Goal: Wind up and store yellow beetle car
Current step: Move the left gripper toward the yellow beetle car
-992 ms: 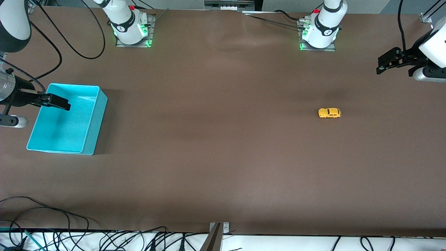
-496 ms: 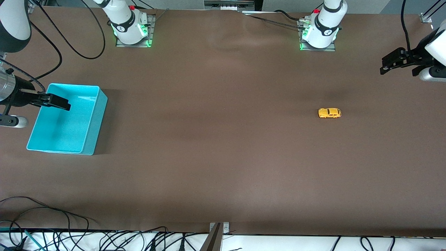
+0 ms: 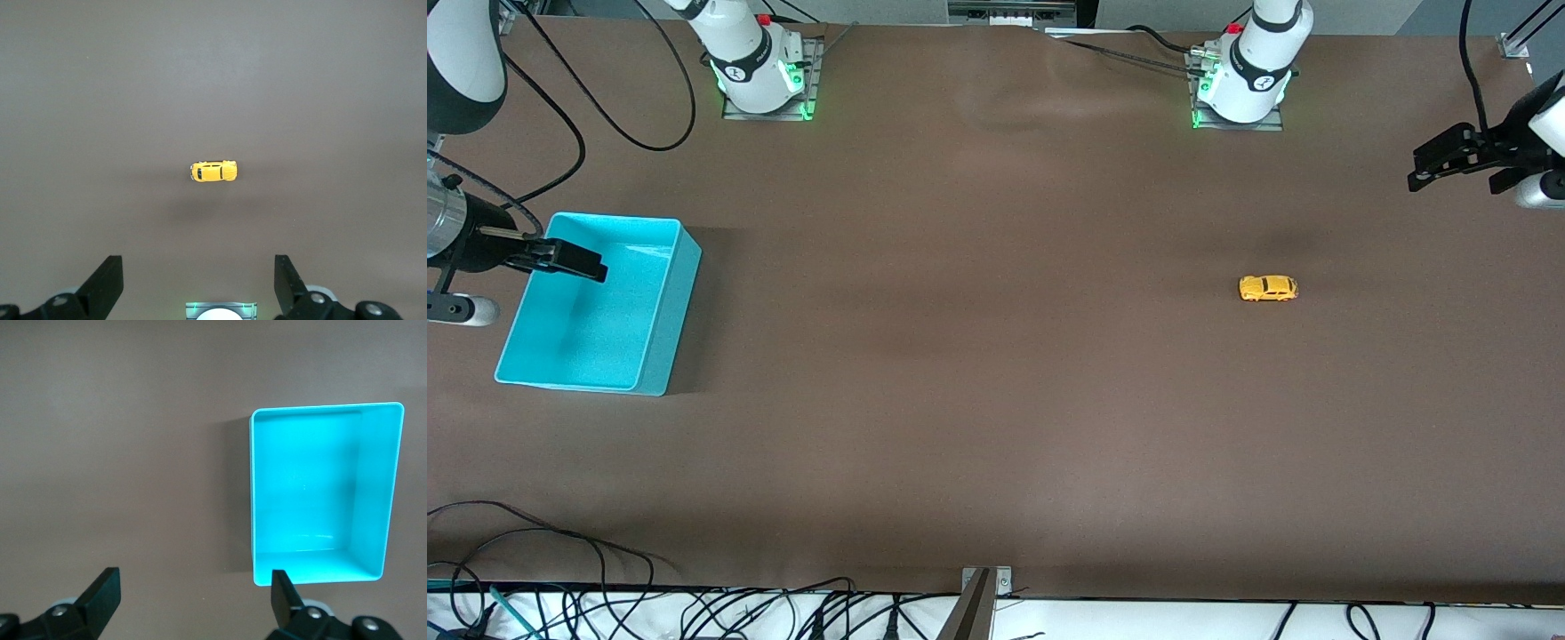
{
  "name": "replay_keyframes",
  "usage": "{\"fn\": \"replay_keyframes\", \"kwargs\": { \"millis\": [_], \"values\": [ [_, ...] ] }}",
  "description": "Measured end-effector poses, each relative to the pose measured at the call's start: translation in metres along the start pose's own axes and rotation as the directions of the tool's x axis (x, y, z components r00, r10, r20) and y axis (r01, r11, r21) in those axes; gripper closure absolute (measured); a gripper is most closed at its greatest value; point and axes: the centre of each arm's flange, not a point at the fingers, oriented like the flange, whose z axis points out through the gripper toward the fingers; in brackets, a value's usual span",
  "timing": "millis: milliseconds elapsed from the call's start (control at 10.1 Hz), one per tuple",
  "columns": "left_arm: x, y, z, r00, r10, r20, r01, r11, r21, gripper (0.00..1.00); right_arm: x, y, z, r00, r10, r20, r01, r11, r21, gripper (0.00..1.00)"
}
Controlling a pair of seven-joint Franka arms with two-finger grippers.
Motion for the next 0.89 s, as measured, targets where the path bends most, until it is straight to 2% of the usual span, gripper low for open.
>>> {"fn": "replay_keyframes", "kwargs": {
  "millis": [496,893],
  "values": [
    [0.023,-0.011,0.035,0.997,-0.021,0.069,0.021,1.000,-0.005,0.00,0.000,0.000,0.000,1.000,-0.001,0.000,0.001,1.000,0.000,0.00],
    [0.050,-0.013,0.062,0.994,-0.088,0.059,0.088,0.996,-0.004,0.00,0.000,-0.001,0.000,1.000,-0.001,0.001,0.001,1.000,0.000,0.00]
  ]
}}
